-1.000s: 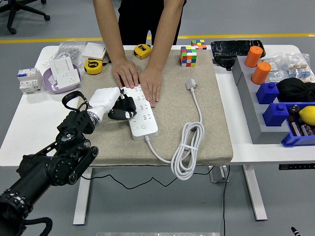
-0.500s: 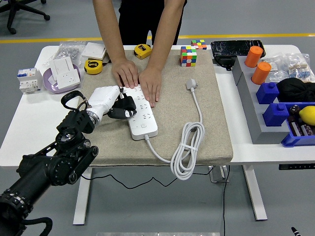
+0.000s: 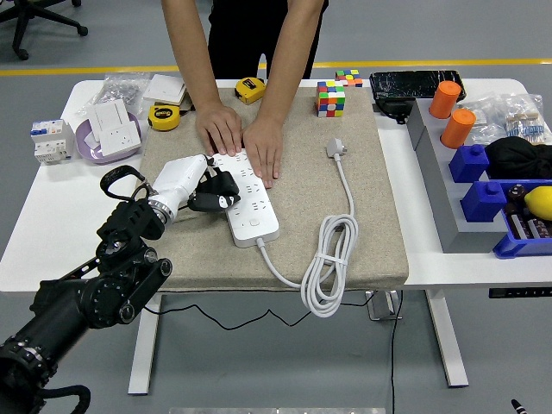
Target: Pick up the plug,place it near the board,insert it into the board,press the button
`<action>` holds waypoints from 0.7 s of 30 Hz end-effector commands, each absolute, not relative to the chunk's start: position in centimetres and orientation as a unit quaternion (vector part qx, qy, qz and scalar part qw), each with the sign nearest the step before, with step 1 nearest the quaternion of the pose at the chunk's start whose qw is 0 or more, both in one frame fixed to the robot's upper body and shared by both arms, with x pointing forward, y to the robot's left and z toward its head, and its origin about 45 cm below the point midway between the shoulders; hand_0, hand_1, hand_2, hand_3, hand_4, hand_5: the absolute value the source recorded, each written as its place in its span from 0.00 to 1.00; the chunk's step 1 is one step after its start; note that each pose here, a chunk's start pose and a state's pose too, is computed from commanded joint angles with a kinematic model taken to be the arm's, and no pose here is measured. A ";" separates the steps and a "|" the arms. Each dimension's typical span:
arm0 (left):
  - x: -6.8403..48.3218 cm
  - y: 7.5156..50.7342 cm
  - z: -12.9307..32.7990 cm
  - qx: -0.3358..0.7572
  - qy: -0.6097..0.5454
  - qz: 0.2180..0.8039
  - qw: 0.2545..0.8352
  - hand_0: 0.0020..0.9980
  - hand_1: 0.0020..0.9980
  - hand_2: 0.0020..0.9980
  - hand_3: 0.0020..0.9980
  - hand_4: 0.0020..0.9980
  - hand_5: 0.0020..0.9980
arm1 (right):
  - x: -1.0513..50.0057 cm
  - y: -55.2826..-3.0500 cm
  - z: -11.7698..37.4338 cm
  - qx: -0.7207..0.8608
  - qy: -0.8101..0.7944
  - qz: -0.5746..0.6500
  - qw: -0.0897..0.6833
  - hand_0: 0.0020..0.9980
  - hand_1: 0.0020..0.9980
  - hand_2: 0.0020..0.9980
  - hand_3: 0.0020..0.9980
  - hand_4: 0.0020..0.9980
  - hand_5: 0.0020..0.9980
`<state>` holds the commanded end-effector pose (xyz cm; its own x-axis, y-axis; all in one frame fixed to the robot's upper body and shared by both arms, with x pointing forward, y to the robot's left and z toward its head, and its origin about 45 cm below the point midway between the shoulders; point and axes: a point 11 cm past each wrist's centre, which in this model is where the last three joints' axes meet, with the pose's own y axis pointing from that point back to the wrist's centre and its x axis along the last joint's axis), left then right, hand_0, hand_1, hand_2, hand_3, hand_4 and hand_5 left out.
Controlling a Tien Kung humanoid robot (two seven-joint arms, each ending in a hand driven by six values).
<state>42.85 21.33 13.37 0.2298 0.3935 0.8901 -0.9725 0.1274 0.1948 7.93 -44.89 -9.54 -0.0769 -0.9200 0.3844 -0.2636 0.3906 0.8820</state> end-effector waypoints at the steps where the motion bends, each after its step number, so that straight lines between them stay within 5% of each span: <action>1: 42.9 21.4 13.4 0.415 -0.347 0.515 0.665 0.29 0.13 0.22 0.35 0.66 0.11 | 7.9 -44.9 -9.5 0.448 -0.659 -0.322 0.510 1.00 0.86 0.76 0.78 1.00 0.98; 21: 43.2 21.2 14.1 0.403 -0.352 0.520 0.666 0.29 0.12 0.21 0.33 0.66 0.11 | 8.0 -45.0 -9.5 0.447 -0.662 -0.321 0.509 1.00 0.86 0.76 0.78 1.00 0.99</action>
